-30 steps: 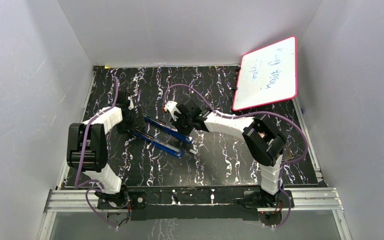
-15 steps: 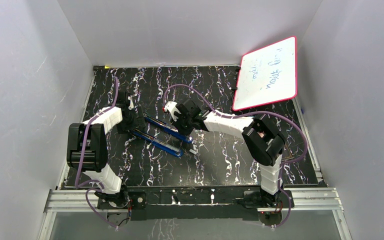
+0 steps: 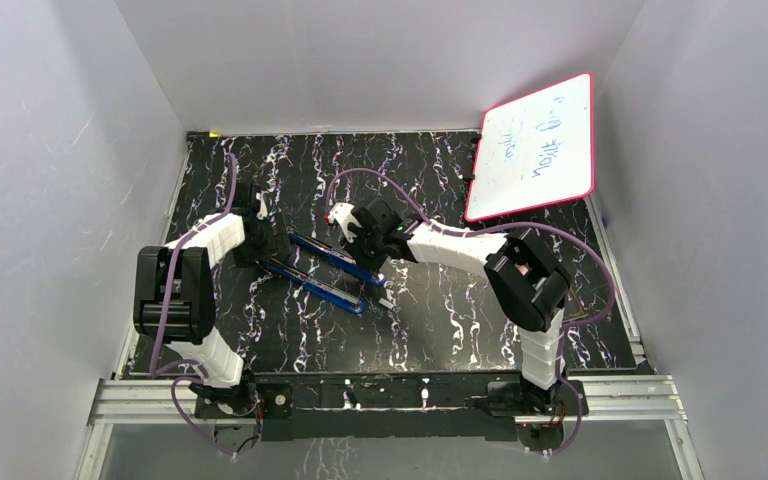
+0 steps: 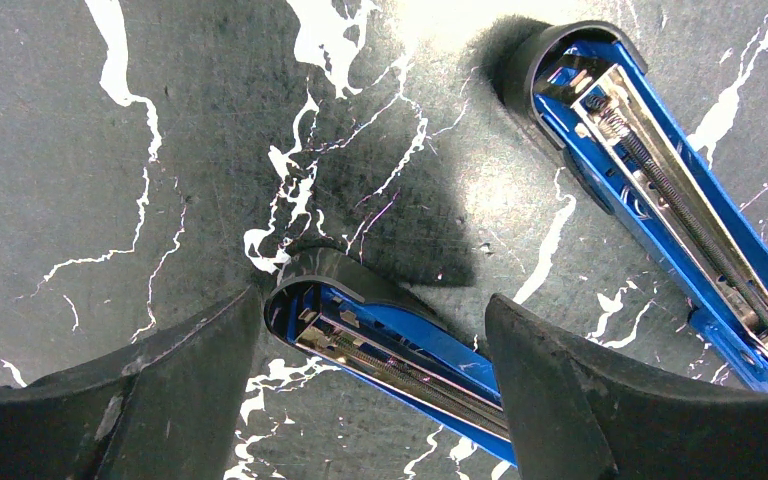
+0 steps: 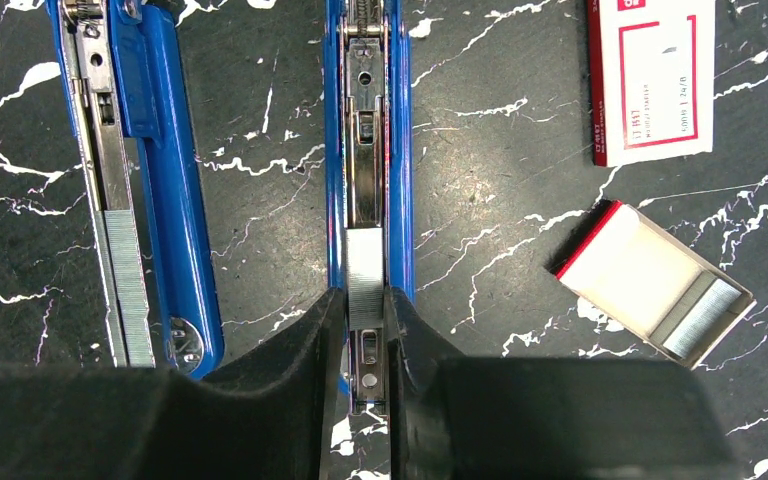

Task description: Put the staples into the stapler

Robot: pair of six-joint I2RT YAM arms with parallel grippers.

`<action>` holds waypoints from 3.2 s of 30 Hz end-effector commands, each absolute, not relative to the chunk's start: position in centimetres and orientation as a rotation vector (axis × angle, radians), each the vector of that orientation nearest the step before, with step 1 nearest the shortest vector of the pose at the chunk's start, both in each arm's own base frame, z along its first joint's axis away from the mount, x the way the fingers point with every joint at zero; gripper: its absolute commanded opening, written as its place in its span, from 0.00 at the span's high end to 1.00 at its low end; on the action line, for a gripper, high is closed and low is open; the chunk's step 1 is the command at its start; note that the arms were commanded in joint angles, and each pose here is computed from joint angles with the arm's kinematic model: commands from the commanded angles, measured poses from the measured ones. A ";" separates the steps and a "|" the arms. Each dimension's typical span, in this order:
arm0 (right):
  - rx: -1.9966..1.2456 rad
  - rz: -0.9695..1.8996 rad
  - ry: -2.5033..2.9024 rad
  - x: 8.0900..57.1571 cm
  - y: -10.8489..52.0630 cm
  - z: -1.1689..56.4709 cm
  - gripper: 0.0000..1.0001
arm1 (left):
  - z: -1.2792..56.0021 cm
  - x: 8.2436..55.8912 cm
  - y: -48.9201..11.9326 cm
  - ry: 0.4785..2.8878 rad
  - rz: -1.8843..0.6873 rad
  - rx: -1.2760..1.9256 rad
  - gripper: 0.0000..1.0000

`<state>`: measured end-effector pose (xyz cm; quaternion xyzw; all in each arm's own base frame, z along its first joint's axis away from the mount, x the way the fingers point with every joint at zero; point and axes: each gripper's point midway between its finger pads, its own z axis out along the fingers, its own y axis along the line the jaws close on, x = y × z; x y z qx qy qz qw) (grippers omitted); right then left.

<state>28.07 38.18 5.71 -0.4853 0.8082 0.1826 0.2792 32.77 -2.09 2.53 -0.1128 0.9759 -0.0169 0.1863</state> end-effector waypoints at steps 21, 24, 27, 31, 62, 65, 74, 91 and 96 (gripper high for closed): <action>-1.310 0.453 2.198 27.6 37.1 5.1 0.85 | 3.5 33.3 -2.3 2.737 -0.064 -0.301 0.19; -1.295 0.463 2.180 27.7 37.2 5.8 0.86 | 3.5 33.3 -2.3 2.736 -0.064 -0.301 0.20; -1.276 0.473 2.159 27.8 37.3 6.6 0.87 | 3.5 33.3 -2.3 2.736 -0.065 -0.302 0.19; -1.254 0.478 2.128 28.0 37.4 7.7 0.88 | 3.5 33.3 -2.3 2.736 -0.065 -0.301 0.19; -1.386 0.164 1.881 27.5 38.6 7.8 0.49 | 3.6 33.3 -2.4 2.734 -0.070 -0.299 0.20; -1.406 0.115 1.868 27.5 38.6 7.3 0.48 | 3.6 33.4 -2.4 2.733 -0.071 -0.298 0.19; -1.440 0.028 1.842 27.7 38.4 6.3 0.49 | 3.5 33.3 -2.4 2.737 -0.071 -0.298 0.19; -1.431 0.000 1.863 27.8 38.1 5.5 0.67 | 3.6 33.3 -2.4 2.734 -0.071 -0.300 0.19; -1.415 0.011 1.861 27.8 38.2 5.9 0.75 | 3.6 33.3 -2.4 2.734 -0.071 -0.298 0.19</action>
